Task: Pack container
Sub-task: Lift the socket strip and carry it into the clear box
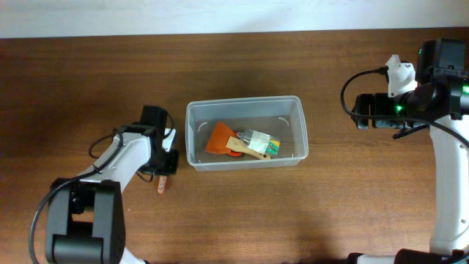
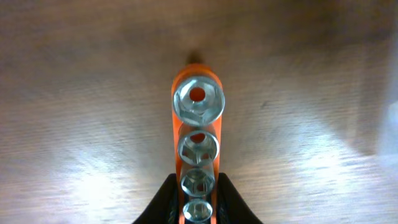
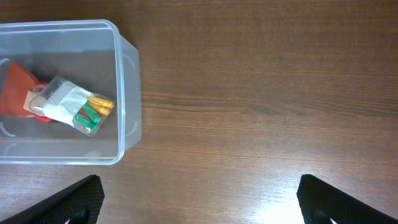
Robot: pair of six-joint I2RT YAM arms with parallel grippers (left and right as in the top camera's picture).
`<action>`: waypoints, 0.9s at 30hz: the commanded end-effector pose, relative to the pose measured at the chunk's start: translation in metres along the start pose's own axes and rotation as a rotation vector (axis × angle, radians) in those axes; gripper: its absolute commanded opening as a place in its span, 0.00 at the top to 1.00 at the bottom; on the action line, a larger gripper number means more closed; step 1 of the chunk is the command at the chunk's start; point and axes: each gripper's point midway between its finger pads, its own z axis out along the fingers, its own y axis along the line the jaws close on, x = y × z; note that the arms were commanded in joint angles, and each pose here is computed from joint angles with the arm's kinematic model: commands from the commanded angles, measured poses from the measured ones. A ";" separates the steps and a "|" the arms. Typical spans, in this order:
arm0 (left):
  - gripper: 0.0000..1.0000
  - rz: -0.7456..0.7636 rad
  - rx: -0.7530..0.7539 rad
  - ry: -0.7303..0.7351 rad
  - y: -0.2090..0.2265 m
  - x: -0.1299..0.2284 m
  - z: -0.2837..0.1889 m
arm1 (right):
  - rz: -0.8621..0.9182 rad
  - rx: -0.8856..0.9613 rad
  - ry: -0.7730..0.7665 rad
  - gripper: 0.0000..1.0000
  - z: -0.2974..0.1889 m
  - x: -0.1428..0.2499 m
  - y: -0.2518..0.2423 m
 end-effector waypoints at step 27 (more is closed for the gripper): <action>0.98 1.116 0.145 -0.407 -0.177 -0.099 -0.081 | 0.019 -0.011 0.004 0.01 0.001 0.001 0.000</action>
